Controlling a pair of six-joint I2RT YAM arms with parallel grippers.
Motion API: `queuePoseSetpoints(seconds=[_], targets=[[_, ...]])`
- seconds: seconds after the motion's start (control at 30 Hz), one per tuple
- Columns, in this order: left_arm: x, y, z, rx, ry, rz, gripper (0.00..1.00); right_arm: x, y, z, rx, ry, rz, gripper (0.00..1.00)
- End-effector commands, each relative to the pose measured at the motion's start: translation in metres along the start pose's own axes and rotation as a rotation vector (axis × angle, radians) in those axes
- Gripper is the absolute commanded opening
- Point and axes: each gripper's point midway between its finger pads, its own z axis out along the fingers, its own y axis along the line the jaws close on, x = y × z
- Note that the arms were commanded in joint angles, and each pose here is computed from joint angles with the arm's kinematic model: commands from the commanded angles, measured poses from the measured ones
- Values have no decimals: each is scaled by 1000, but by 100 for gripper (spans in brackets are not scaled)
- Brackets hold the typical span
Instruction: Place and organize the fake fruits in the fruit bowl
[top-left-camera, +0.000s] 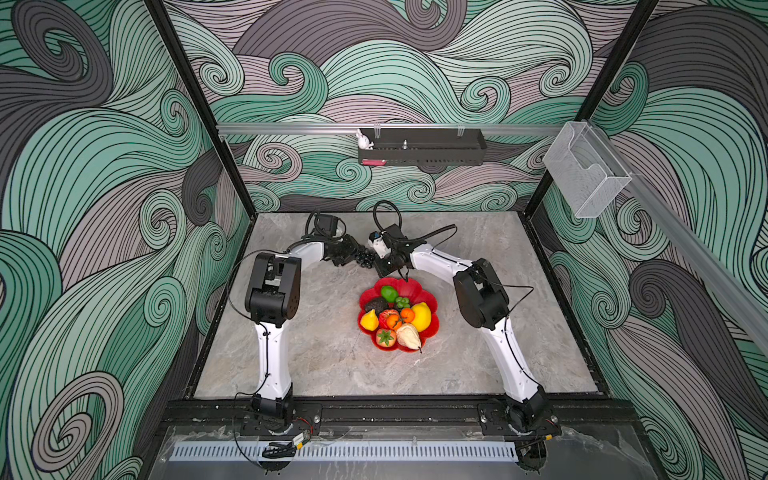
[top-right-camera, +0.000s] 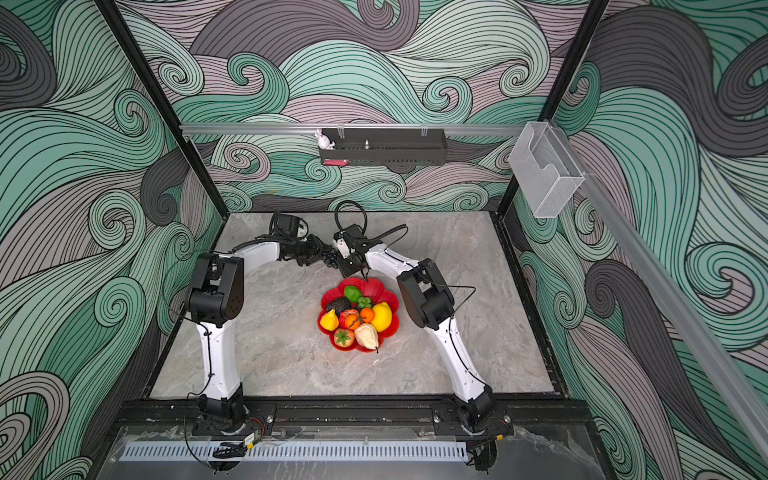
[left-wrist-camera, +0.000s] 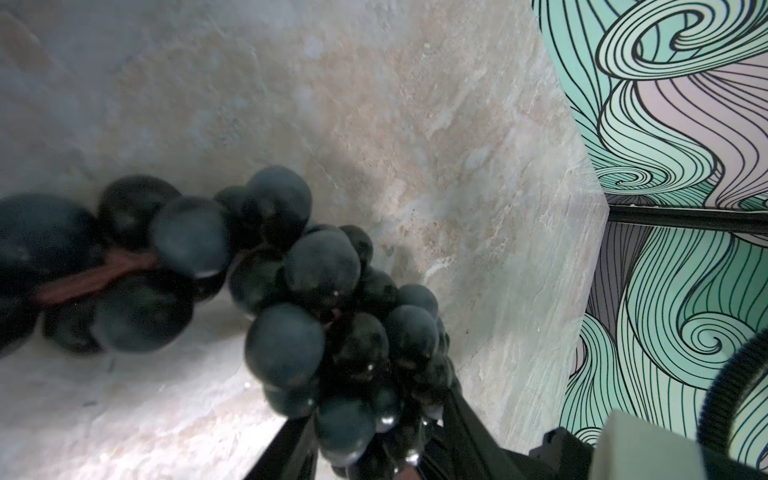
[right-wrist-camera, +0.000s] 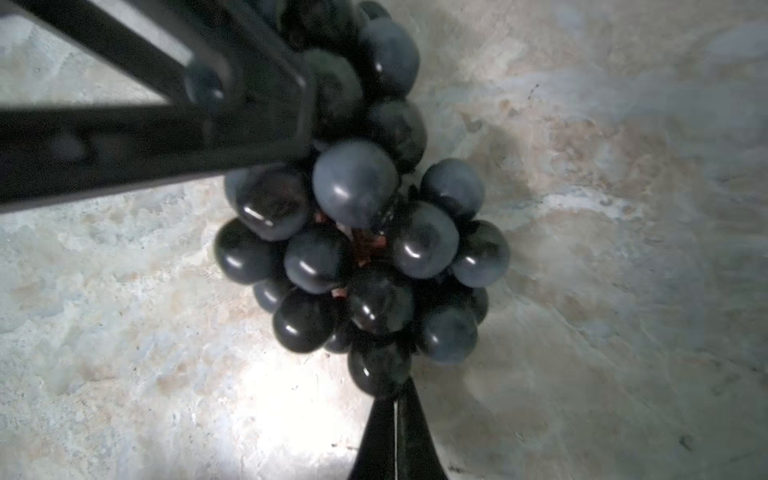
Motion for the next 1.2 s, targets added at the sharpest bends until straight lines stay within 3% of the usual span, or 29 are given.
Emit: queuePoseSetpoints(seconds=[0.0, 0.5, 0.87, 1.17], targets=[[4, -11, -12, 18, -7, 1, 49, -31, 2, -26, 29, -119, -23, 0], [18, -31, -31, 65, -11, 34, 52, -30, 5, -63, 53, -171, -65, 0], [31, -34, -67, 107, -99, 65, 57, -37, 16, -100, 87, -232, -117, 0], [57, -14, -103, 91, -185, 98, 62, -49, 28, -136, 110, -291, -138, 0]])
